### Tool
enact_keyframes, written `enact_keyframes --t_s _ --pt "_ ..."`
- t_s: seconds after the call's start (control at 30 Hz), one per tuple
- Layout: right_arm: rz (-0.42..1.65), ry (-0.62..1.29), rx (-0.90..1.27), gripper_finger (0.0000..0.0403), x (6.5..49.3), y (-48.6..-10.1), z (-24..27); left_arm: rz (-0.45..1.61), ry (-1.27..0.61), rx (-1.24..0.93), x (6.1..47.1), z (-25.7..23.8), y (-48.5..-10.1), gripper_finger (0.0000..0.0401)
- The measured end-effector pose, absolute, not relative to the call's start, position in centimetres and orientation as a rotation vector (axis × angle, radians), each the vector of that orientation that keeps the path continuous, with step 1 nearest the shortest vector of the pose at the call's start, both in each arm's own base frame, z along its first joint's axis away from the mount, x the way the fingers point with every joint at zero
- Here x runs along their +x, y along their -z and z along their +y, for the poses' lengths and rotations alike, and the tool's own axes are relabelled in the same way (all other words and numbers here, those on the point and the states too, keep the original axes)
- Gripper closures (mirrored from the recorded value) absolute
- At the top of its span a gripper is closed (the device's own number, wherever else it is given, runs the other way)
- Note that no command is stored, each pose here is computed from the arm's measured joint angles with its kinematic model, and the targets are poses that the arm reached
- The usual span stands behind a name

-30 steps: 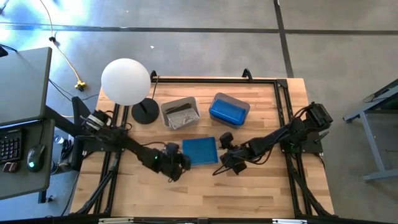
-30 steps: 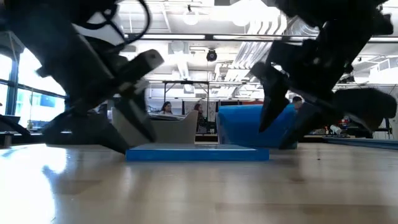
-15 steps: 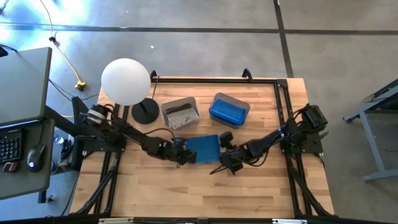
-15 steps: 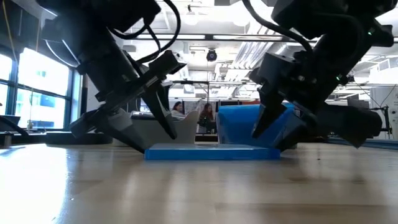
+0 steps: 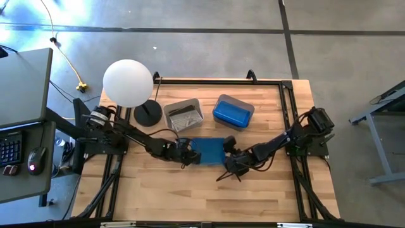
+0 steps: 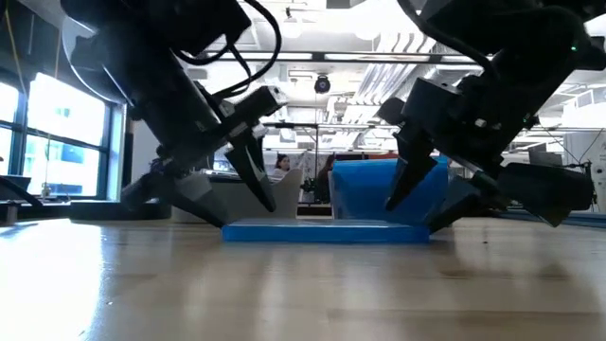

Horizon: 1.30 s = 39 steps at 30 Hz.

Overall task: Pick & place jewel cases by type
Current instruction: Put the blue CD case into the black bin

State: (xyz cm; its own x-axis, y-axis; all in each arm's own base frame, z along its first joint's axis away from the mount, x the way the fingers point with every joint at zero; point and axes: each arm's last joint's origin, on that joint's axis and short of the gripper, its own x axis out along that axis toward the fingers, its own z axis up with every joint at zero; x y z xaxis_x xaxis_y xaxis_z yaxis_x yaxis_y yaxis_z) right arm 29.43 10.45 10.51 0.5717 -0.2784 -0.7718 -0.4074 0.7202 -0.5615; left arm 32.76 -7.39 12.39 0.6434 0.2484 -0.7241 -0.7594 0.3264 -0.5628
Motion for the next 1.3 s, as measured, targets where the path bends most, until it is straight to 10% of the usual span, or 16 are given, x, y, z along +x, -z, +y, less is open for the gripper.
enact_keyframes --t_s 0.67,1.3 --pt "0.908 0.091 -0.866 0.0196 29.4 -10.7 11.7 0.471 -0.583 -1.066 35.2 -5.9 -14.4 0.0177" --pt "0.819 0.416 -1.181 0.0323 27.4 -11.5 14.0 0.368 -0.547 -0.97 36.0 -5.3 -15.8 0.0177"
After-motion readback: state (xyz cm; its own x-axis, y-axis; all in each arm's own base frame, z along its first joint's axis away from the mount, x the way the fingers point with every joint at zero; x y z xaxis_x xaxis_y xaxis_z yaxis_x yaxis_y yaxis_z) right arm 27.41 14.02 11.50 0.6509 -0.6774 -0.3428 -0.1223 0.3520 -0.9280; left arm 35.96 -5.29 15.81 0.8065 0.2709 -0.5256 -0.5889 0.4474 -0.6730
